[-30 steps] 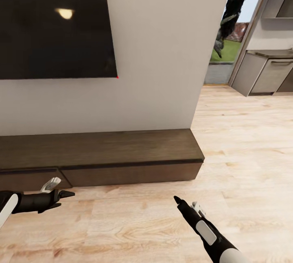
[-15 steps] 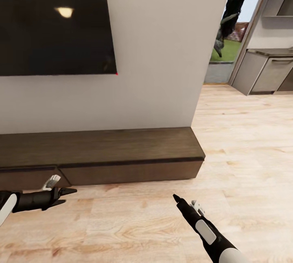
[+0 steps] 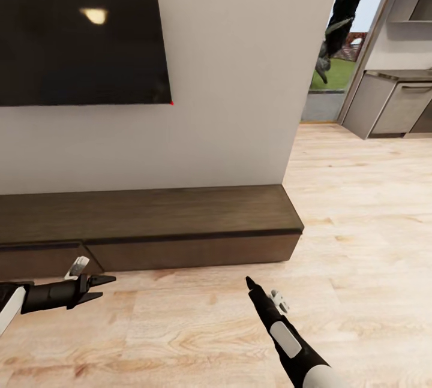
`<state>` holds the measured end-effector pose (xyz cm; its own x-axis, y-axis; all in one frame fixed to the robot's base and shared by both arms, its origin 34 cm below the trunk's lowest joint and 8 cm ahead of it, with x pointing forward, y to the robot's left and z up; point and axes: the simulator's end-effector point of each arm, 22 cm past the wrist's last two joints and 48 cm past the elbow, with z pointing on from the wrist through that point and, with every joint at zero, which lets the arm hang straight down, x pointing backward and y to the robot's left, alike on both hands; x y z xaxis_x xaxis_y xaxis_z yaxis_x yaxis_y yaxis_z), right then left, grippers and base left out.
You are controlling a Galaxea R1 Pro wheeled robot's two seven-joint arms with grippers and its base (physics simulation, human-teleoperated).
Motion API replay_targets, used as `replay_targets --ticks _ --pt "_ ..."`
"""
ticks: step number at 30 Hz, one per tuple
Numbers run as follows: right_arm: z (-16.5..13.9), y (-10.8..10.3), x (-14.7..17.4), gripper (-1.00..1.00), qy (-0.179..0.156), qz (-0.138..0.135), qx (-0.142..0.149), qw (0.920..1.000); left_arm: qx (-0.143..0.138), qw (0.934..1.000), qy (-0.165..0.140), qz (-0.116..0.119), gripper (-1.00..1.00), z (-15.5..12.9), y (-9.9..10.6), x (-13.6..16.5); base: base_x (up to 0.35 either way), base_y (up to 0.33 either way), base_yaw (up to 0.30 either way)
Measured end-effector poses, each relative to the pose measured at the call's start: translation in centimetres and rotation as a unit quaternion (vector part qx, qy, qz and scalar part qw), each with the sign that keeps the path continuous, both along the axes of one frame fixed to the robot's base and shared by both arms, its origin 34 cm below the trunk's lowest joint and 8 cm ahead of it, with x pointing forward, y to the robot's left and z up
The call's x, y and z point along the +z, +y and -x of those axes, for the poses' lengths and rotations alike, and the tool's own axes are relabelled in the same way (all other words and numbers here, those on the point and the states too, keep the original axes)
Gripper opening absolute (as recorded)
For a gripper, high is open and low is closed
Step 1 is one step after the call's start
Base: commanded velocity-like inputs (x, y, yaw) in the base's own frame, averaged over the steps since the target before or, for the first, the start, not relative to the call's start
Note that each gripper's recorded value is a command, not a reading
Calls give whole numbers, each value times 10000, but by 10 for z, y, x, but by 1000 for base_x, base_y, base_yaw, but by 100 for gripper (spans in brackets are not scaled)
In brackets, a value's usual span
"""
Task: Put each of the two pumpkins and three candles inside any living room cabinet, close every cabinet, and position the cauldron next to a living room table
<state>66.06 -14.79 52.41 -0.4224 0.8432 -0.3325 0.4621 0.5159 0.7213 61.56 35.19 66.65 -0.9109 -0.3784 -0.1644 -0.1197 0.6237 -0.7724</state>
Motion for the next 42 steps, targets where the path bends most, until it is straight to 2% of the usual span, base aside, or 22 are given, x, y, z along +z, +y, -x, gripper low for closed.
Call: replay_targets --ticks 2,4,7,13,18,23,26,28,31,38,42 --pt "-3 -5 0 100 -120 -210 -181 9995 21 10000 22 9 100 1 1 -5 0 0 0" --pt "-9 -5 8 100 -426 -469 -249 9977 30 10000 33 16 100 2 1 -9 0 0 0" --pt "-16 3 22 100 -928 -753 -160 9927 29 10000 37 24 100 3 0 -15 0 0 0" --pt "-21 5 25 100 -1289 -780 -106 9885 65 10000 25 20 100 4 4 -25 0 0 0" --pt "-20 -5 14 100 -1275 -897 -327 9872 52 9999 2 87 100 4 2 -33 0 0 0" --pt "-21 -14 18 100 -1523 -1581 -579 9739 20 9996 -64 281 100 5 -4 -36 0 0 0" --pt "-13 -23 11 100 -1518 -2078 -780 9632 8 9984 -123 557 100 8 -9 -35 0 0 0" --pt "-10 -26 6 100 -1487 -2236 -822 9597 -12 9970 -167 750 100 10 -13 -33 0 0 0" --pt "-8 -28 -1 100 -1476 -2311 -853 9579 -47 9956 -188 921 100 13 -19 -36 0 0 0" --pt "-5 -30 -15 100 -1475 -2314 -872 9576 -27 9947 -147 1013 100 18 -20 -51 0 0 0" --pt "-5 -39 -23 100 -1520 -2344 -1051 9544 -53 9923 -205 1223 100 20 -26 -53 0 0 0"
